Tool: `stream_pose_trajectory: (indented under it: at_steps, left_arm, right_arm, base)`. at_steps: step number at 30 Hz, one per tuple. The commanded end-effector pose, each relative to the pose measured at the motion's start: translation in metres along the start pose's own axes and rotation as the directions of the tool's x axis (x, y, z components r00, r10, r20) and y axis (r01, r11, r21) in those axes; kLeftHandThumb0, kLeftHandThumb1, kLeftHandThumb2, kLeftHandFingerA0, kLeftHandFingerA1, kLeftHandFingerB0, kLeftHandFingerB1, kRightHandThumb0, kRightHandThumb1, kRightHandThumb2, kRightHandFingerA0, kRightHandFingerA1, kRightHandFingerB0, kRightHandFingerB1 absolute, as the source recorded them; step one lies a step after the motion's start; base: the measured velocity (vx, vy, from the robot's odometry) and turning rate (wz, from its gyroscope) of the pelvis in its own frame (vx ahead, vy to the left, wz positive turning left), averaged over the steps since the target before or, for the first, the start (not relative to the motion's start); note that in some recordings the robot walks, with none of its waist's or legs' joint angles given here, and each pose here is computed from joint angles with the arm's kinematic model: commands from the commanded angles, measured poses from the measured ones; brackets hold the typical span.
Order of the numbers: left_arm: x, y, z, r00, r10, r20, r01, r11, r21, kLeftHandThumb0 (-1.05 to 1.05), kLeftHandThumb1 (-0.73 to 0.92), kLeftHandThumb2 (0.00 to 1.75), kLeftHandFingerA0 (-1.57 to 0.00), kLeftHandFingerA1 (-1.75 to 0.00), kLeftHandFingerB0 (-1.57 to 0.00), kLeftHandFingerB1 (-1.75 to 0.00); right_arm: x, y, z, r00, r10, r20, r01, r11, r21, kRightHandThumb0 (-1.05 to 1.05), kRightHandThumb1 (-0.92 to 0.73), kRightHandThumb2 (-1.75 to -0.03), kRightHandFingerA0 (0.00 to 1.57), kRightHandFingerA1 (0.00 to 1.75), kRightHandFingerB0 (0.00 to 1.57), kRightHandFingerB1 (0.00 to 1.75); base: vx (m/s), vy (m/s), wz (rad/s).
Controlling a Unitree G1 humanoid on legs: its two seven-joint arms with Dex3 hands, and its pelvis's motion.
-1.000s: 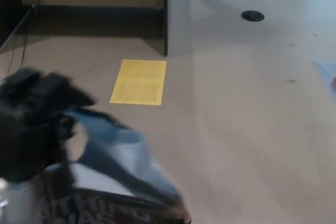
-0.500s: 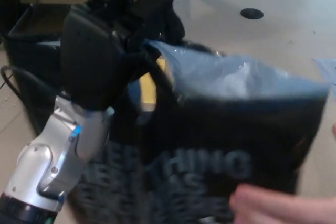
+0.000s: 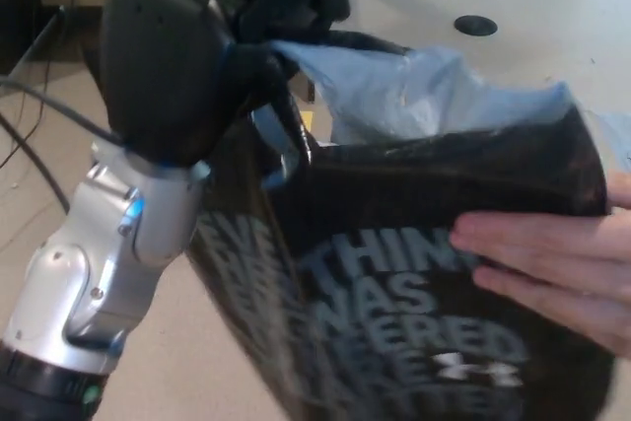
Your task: A person is holding a plastic bag and the robot extends its left hand to grab the bag by hooking its thumb into the holes at the top and brings its hand down by its side. Then it extends its arm again to hand the plastic bag back to the person.
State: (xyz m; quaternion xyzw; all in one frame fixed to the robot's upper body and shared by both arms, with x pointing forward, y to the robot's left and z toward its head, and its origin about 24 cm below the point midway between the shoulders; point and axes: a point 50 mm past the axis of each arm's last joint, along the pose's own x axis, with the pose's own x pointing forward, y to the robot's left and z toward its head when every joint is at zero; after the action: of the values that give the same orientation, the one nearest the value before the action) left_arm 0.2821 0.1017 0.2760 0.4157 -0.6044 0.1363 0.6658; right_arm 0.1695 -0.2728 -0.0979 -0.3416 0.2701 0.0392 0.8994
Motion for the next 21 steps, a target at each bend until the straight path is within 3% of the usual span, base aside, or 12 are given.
stream_pose_trajectory:
  at_steps: [1, 2, 4, 10, 11, 14, 16, 17, 18, 19, 20, 21]
  left_arm:
    - [0.024, 0.004, 0.011, 0.998, 0.062, 0.022, -0.062, 0.998, -0.010, -0.16, 0.72, 0.71, -0.88, -1.68, -0.67, -1.40]
    - [0.028, 0.002, 0.014, 0.998, 0.069, 0.011, -0.069, 0.997, -0.030, -0.29, 0.58, 0.96, -1.21, -1.37, -0.77, -1.13]
    - [0.033, 0.000, 0.020, 0.997, 0.076, 0.034, -0.075, 0.997, -0.034, -0.29, 0.54, 0.92, -1.25, -1.40, -0.75, -1.13]
    - [0.054, -0.005, 0.036, 0.988, 0.127, 0.090, -0.124, 0.991, -0.046, -0.26, 0.53, 0.92, -1.28, -1.39, -0.79, -1.10]
    - [0.056, -0.004, 0.036, 0.987, 0.130, 0.090, -0.126, 0.991, -0.045, -0.20, 0.67, 0.65, -0.98, -1.70, -0.73, -1.36]
    - [0.056, -0.002, 0.035, 0.987, 0.137, 0.086, -0.134, 0.990, -0.045, -0.14, 0.69, 0.65, -1.00, -1.75, -0.68, -1.41]
    - [0.050, 0.002, 0.031, 0.996, 0.084, 0.040, -0.082, 0.995, -0.065, -0.18, 0.68, 0.68, -0.99, -1.57, -0.78, -0.84]
    - [0.049, 0.003, 0.029, 0.998, 0.066, 0.022, -0.065, 0.996, -0.068, -0.18, 0.68, 0.68, -0.99, -1.57, -0.78, -0.84]
    - [0.047, 0.004, 0.028, 0.998, 0.057, 0.001, -0.057, 0.996, -0.067, -0.25, 0.67, 0.61, -0.93, -1.33, -0.75, -0.53]
    - [0.046, 0.005, 0.028, 0.999, 0.054, -0.006, -0.054, 0.996, -0.066, -0.25, 0.67, 0.61, -0.93, -1.33, -0.75, -0.53]
    - [0.041, 0.004, 0.022, 0.994, -0.073, -0.086, 0.073, 0.997, 0.001, -0.64, 0.57, 0.57, -0.24, -0.35, -0.19, -0.27]
    - [0.038, 0.003, 0.019, 0.986, -0.127, -0.110, 0.128, 0.992, -0.001, -0.71, 0.51, 0.56, -0.07, -0.28, -0.04, -0.24]
  right_arm:
    - [0.003, -0.005, 0.000, 1.000, 0.001, -0.007, -0.001, 1.000, -0.018, -0.31, -0.69, -0.61, 0.81, 0.53, 0.65, 0.46]
    - [0.004, -0.005, 0.002, 1.000, 0.002, -0.002, -0.002, 1.000, -0.018, -0.30, -0.69, -0.61, 0.80, 0.53, 0.65, 0.46]
    - [0.005, -0.007, 0.003, 1.000, -0.002, 0.004, 0.002, 1.000, -0.020, -0.30, -0.68, -0.61, 0.81, 0.56, 0.65, 0.46]
    - [0.011, -0.015, 0.011, 1.000, -0.007, 0.019, 0.008, 0.999, -0.039, -0.31, -0.69, -0.61, 0.80, 0.53, 0.65, 0.45]
    - [0.011, -0.017, 0.012, 1.000, -0.006, 0.023, 0.007, 0.999, -0.043, -0.31, -0.69, -0.61, 0.79, 0.53, 0.64, 0.45]
    - [0.011, -0.019, 0.011, 1.000, 0.000, 0.029, 0.001, 0.999, -0.049, -0.30, -0.69, -0.61, 0.79, 0.52, 0.64, 0.45]
    - [0.011, -0.019, 0.012, 1.000, 0.000, 0.031, 0.001, 0.999, -0.041, -0.32, -0.69, -0.61, 0.79, 0.50, 0.65, 0.45]
    - [0.011, -0.019, 0.012, 1.000, 0.003, 0.030, -0.001, 0.999, -0.042, -0.32, -0.69, -0.61, 0.79, 0.50, 0.65, 0.45]
    - [0.012, -0.019, 0.012, 1.000, 0.004, 0.028, -0.003, 0.999, -0.045, -0.32, -0.69, -0.61, 0.79, 0.50, 0.65, 0.45]
    - [0.012, -0.019, 0.012, 1.000, 0.004, 0.027, -0.003, 0.999, -0.046, -0.32, -0.69, -0.61, 0.79, 0.50, 0.65, 0.45]
    - [0.013, -0.019, 0.013, 1.000, 0.002, 0.030, -0.001, 0.999, -0.044, -0.31, -0.69, -0.61, 0.78, 0.50, 0.64, 0.45]
    - [0.012, -0.018, 0.012, 1.000, 0.004, 0.029, -0.003, 0.999, -0.039, -0.31, -0.69, -0.61, 0.78, 0.51, 0.64, 0.45]
  base:
    - [0.00, 0.000, 0.00]
    - [0.00, 0.000, 0.00]
    - [0.00, 0.000, 0.00]
    - [0.00, 0.000, 0.00]
    - [0.00, 0.000, 0.00]
    - [0.00, 0.000, 0.00]
    - [0.00, 0.000, 0.00]
    - [0.00, 0.000, 0.00]
    - [0.00, 0.000, 0.00]
    - [0.00, 0.000, 0.00]
    - [0.00, 0.000, 0.00]
    - [0.00, 0.000, 0.00]
